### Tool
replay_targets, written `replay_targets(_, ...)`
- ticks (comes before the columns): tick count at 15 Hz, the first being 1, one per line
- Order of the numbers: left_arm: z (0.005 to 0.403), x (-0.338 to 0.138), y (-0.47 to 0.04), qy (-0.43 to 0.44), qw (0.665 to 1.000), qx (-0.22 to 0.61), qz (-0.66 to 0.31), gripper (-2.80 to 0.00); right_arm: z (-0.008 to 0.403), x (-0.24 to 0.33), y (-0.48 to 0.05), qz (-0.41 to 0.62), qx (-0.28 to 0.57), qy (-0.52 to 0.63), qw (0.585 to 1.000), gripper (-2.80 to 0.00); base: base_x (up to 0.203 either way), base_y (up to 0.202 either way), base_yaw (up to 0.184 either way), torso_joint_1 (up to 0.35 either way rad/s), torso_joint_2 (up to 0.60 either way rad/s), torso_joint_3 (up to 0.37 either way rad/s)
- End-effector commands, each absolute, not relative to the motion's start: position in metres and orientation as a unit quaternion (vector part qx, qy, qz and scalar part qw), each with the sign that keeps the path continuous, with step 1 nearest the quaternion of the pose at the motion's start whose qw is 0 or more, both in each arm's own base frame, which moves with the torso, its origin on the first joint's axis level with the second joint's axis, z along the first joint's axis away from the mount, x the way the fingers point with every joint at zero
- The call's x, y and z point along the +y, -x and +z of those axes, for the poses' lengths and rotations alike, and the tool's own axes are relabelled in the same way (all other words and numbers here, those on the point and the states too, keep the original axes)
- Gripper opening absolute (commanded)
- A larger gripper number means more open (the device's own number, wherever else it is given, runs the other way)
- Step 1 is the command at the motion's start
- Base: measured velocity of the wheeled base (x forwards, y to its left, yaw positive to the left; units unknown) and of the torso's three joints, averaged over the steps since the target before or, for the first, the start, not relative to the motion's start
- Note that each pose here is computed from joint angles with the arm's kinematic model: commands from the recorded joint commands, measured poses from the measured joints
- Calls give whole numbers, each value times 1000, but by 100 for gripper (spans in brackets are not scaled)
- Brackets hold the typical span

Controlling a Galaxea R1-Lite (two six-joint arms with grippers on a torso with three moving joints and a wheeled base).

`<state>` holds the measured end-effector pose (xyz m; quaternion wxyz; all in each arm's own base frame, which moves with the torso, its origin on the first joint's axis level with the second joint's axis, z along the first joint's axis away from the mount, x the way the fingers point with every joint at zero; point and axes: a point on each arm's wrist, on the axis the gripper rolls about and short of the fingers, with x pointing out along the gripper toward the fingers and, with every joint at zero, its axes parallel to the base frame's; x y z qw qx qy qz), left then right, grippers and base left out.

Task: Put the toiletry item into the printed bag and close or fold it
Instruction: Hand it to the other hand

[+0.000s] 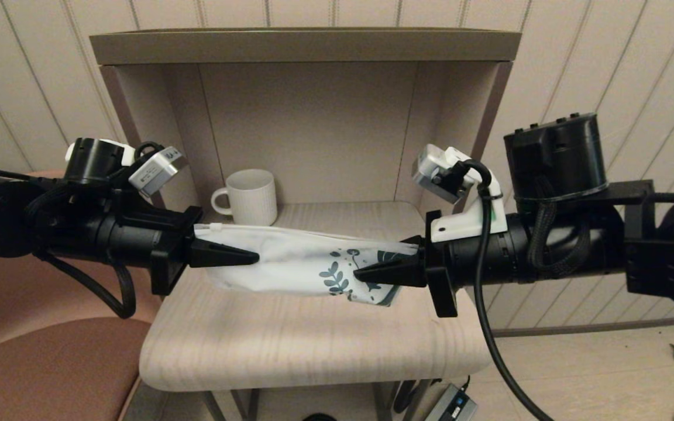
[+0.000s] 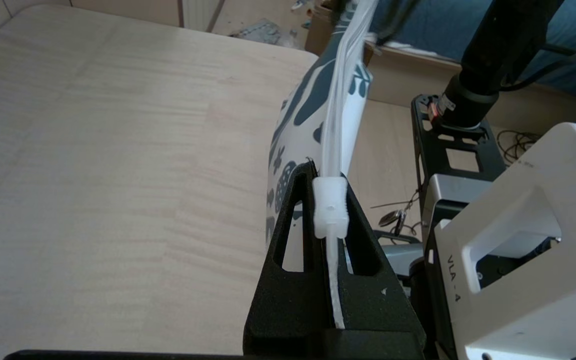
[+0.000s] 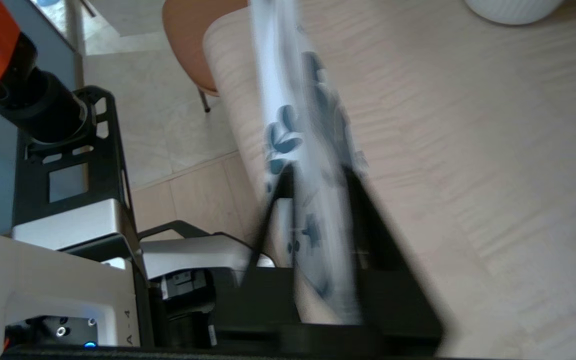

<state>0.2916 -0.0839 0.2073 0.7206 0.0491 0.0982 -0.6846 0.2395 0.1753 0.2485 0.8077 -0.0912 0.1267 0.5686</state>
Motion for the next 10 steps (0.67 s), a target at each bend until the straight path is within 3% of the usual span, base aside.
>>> replay_targets(1, 207, -84, -292, -48, 718, 96, -687, -280, 247, 176, -239, 571, 128, 93, 805, 0, 0, 0, 0, 0, 0, 0)
replay_targets(10, 200, -87, -295, -43, 715, 106, -690, -280, 266, 175, -244, 568, 98, 89, 812, 0, 0, 0, 0, 0, 0, 0)
